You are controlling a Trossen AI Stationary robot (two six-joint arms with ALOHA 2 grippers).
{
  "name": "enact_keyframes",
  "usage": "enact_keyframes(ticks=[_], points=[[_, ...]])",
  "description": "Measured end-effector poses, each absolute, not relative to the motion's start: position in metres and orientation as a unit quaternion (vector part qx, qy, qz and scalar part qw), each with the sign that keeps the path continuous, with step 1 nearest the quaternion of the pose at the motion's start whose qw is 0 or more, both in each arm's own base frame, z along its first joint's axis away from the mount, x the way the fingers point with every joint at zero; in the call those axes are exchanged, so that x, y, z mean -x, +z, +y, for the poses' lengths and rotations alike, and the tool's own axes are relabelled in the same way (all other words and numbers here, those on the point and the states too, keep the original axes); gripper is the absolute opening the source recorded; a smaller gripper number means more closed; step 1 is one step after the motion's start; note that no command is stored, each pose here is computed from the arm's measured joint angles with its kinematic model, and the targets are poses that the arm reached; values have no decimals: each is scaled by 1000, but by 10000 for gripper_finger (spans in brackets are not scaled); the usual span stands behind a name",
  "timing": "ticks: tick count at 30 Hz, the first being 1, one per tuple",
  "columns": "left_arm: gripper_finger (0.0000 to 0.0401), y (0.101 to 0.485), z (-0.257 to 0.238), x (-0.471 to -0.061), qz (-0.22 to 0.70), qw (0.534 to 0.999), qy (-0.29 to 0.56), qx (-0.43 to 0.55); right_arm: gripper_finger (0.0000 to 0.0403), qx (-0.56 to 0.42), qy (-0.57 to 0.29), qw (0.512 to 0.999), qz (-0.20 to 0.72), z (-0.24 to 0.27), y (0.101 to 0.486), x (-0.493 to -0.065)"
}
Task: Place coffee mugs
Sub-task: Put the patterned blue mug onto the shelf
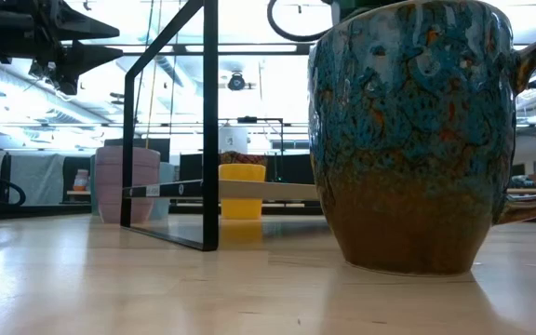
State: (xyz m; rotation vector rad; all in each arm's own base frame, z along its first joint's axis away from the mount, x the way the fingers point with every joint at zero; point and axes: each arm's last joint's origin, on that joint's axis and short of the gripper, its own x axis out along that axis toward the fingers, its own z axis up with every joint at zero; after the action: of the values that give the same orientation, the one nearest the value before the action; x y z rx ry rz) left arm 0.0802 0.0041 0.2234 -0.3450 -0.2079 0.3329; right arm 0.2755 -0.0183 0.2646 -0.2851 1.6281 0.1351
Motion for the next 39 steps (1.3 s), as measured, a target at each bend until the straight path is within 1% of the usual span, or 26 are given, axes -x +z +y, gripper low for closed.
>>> enact_keyframes(ticks=[3, 10, 14, 21, 27, 30, 33, 39], points=[[180, 223, 4, -80, -103, 966, 165, 171, 37, 116, 66, 677, 724, -21, 265, -275], [180, 223, 4, -80, -103, 966, 164, 171, 37, 87, 49, 683, 724, -34, 265, -274], [180, 224, 3, -81, -101, 969, 146, 171, 43, 74, 40, 686, 723, -37, 264, -275], [180, 224, 2, -81, -100, 970, 125, 182, 87, 74, 9, 684, 726, -39, 265, -274], [180, 226, 2, -80, -85, 970, 127, 191, 120, 75, 9, 684, 725, -36, 265, -275], [180, 232, 2, -81, -70, 970, 139, 187, 128, 75, 8, 683, 726, -32, 267, -275], [180, 239, 3, -85, -41, 969, 165, 178, 131, 68, -2, 693, 718, -30, 275, -277], [172, 260, 6, -98, 41, 962, 225, 149, 136, 57, -17, 708, 703, -30, 291, -279]])
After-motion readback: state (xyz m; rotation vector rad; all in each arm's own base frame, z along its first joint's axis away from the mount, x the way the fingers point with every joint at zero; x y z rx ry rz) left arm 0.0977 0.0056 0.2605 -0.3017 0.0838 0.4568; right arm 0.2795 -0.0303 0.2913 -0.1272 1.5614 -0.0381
